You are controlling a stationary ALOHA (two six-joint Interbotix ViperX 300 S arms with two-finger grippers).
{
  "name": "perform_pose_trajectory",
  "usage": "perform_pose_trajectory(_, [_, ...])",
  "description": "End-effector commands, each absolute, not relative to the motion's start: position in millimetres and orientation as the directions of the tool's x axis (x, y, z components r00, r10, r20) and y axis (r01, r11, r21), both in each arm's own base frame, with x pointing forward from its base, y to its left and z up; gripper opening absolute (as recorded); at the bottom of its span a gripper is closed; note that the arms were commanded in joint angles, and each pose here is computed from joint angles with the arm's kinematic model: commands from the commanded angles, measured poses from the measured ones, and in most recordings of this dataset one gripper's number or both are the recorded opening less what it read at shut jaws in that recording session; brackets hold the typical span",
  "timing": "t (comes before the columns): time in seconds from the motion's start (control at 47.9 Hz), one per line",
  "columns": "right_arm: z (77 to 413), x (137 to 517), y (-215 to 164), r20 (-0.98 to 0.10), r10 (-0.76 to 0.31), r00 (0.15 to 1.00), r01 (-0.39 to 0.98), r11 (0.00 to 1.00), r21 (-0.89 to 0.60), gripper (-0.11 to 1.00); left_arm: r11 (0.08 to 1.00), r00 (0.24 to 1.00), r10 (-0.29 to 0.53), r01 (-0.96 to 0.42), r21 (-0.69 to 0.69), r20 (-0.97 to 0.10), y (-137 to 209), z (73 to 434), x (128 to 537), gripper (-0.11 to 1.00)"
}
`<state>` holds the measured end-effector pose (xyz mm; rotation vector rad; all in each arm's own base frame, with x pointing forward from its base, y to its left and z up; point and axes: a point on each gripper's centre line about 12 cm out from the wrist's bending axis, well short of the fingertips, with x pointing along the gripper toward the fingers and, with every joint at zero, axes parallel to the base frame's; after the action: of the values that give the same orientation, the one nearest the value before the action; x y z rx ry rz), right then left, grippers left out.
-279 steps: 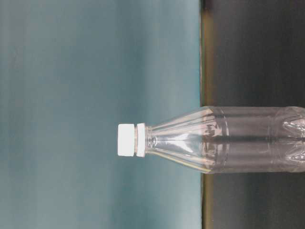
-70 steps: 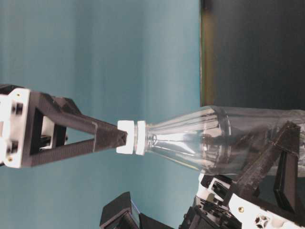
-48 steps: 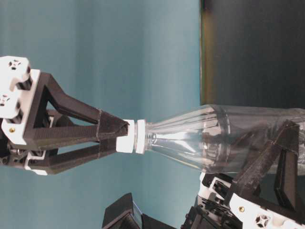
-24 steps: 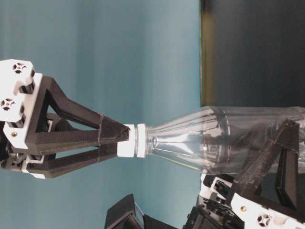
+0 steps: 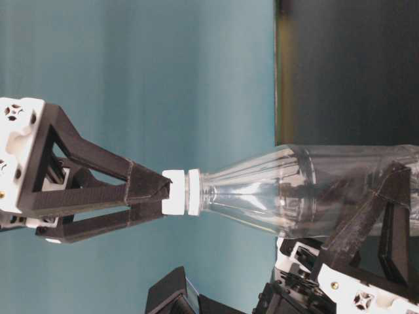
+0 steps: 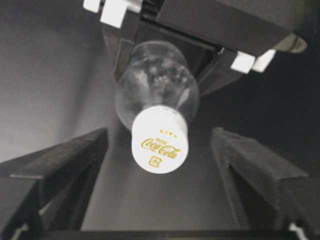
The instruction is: Open the bottle cap by holding the bottle with the left arm and twisting the cap with the right arm.
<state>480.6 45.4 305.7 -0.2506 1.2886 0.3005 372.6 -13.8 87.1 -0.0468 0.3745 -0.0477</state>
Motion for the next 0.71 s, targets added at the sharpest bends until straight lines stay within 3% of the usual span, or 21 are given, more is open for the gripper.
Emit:
perform_pose_trajectory(0.0, [324.2,474.3,54.5,-0.954,0.088,0.287,-0.341,0.94,-0.016,0.82,0.998,0.932,-0.056,0.038,-0.057,-0.359,-13.5,88.1,374.5,0.81])
perform_pose_trajectory(0.146, [342.2,466.6,53.9,-0.943,0.093,0.319,-0.234,0.972,0.016,0.8,0.998,0.93,-0.056,0.038,-0.056,-0.363,-13.5,87.0,373.0,0.81])
perform_pose_trajectory(0.292, [360.3,458.7,53.0,-0.94,0.092,0.327,0.094,0.987,0.13,0.8,0.998,0.93,-0.056,0.037,-0.057,-0.364,-13.5,86.9,373.0,0.81])
perform_pose_trajectory(0.48, [360.3,464.3,53.4,-0.947,0.089,0.307,0.487,0.841,0.237,0.8,0.998,0.932,-0.057,0.039,-0.059,-0.357,-14.1,88.3,375.4,0.81])
perform_pose_trajectory(0.689, [347.2,470.5,54.5,-0.951,0.087,0.296,0.628,0.733,0.262,0.8,0.998,0.93,-0.057,0.039,-0.057,-0.363,-14.1,88.0,375.1,0.81])
